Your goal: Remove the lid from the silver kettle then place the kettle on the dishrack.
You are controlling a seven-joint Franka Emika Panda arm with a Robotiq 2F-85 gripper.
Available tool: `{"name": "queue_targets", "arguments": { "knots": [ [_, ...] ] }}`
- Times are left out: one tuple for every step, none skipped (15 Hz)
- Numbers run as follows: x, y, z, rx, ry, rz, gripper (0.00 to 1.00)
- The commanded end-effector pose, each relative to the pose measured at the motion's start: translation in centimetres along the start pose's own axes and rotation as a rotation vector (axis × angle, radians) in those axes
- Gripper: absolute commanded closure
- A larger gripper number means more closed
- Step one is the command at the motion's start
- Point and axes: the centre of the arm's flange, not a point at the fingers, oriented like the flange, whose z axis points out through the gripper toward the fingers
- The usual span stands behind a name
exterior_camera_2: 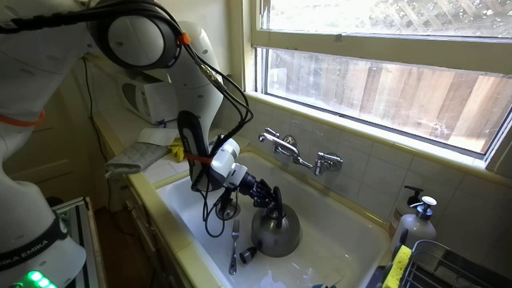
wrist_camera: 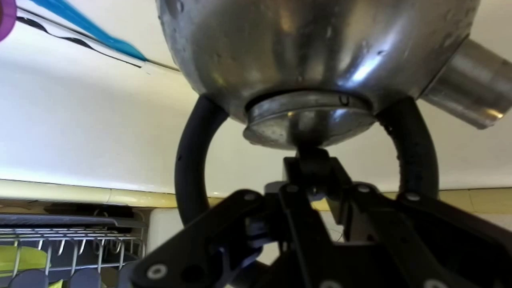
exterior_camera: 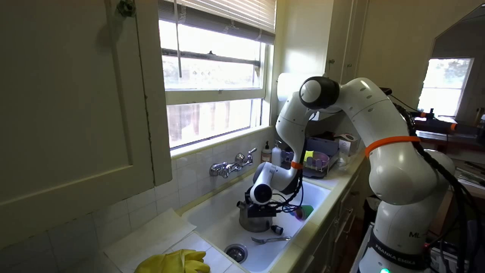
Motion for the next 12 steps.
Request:
{"name": "queue_targets", "arguments": {
  "knots": [
    [0.2,1.2,-1.1,0.021,0.014,0.062,0.95],
    [0.4,1.3,-1.4,0.017,0.004,0.072,0.95],
    [0.6,1.4,-1.6,0.016,-0.003,0.082,0.95],
    [0.8,1.5,-1.9,0.015,-0.007,0.089,0.95],
    [1.0,1.6,-2.2,0.016,-0.010,0.096,0.95],
    [1.1,1.7,-2.4,0.020,-0.012,0.098,0.95],
    [1.3,1.8,-2.7,0.024,-0.033,0.096,0.95],
    [1.4,1.9,-3.1,0.024,-0.042,0.091,0.95],
    [1.4,2.2,-3.5,0.017,-0.054,0.077,0.95],
    [1.3,2.4,-3.8,0.004,-0.077,0.055,0.95],
    [1.0,2.7,-4.0,0.010,-0.107,0.040,0.95],
    [0.9,3.0,-4.5,0.019,-0.127,0.026,0.95]
  ]
}}
